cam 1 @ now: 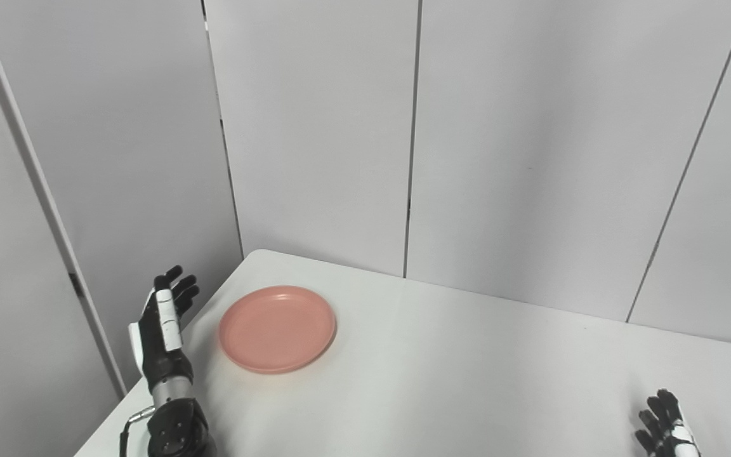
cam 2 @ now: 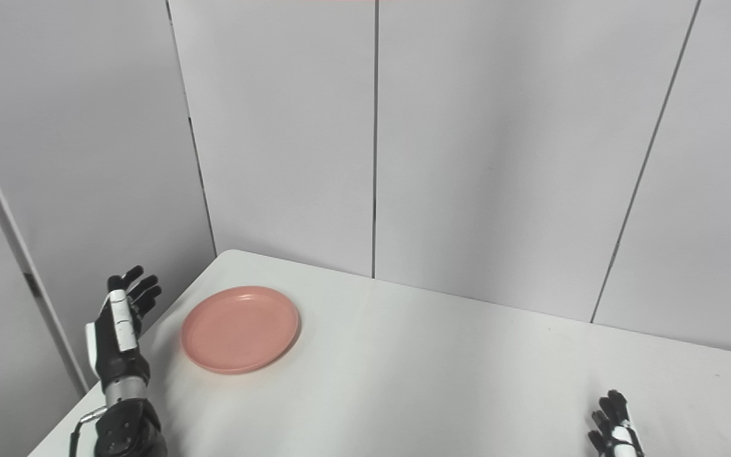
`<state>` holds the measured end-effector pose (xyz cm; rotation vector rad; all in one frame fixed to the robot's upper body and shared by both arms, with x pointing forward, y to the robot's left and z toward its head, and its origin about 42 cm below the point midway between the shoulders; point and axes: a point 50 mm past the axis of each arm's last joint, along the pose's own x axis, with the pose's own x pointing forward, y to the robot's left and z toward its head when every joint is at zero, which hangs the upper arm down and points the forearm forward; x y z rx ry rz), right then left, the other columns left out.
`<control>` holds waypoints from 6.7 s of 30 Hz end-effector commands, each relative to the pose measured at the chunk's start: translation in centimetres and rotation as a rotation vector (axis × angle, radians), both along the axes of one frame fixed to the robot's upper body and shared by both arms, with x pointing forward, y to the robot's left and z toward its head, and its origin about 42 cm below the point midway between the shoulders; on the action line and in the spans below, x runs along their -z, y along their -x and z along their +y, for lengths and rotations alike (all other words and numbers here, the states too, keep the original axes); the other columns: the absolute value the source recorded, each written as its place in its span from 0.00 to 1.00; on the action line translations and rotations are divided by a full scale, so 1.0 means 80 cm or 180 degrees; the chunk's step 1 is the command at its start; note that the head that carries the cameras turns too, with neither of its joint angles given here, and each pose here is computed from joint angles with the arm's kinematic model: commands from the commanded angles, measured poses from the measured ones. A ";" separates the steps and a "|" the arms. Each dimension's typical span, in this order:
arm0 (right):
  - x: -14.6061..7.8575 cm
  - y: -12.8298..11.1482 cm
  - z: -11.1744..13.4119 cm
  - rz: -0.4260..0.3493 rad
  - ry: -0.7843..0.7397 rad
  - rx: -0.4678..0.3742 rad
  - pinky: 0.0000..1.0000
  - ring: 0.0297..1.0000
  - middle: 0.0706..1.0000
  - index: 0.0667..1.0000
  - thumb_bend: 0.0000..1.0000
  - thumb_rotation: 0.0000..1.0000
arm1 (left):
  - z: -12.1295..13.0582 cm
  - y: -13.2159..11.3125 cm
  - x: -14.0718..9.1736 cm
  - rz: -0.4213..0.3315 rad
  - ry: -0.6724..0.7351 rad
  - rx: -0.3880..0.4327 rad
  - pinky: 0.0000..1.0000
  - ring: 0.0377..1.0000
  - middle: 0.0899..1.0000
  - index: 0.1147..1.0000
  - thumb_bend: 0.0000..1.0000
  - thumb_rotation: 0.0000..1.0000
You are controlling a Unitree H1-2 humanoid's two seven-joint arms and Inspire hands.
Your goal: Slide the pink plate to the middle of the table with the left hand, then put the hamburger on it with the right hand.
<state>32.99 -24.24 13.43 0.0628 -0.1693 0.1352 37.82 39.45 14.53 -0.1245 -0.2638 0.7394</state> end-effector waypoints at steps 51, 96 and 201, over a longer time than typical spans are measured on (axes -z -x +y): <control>0.006 0.008 -0.002 -0.0093 0.0001 0.0148 1.00 1.00 1.00 1.00 0.63 0.98 | -0.075 -0.060 0.028 0.0463 0.0394 0.1372 0.75 0.78 0.77 0.75 0.98 1.00; -0.024 0.019 0.080 -0.0073 -0.0094 -0.0049 1.00 1.00 1.00 1.00 0.47 0.93 | -0.309 0.001 0.066 0.0620 0.0273 0.3015 0.86 0.86 0.84 0.82 0.87 1.00; -0.134 -0.065 -0.220 0.0210 0.3977 0.0563 0.45 0.46 0.46 0.44 0.53 0.00 | -0.321 0.034 0.077 0.0527 0.0448 0.3044 0.94 0.95 0.93 0.92 0.83 1.00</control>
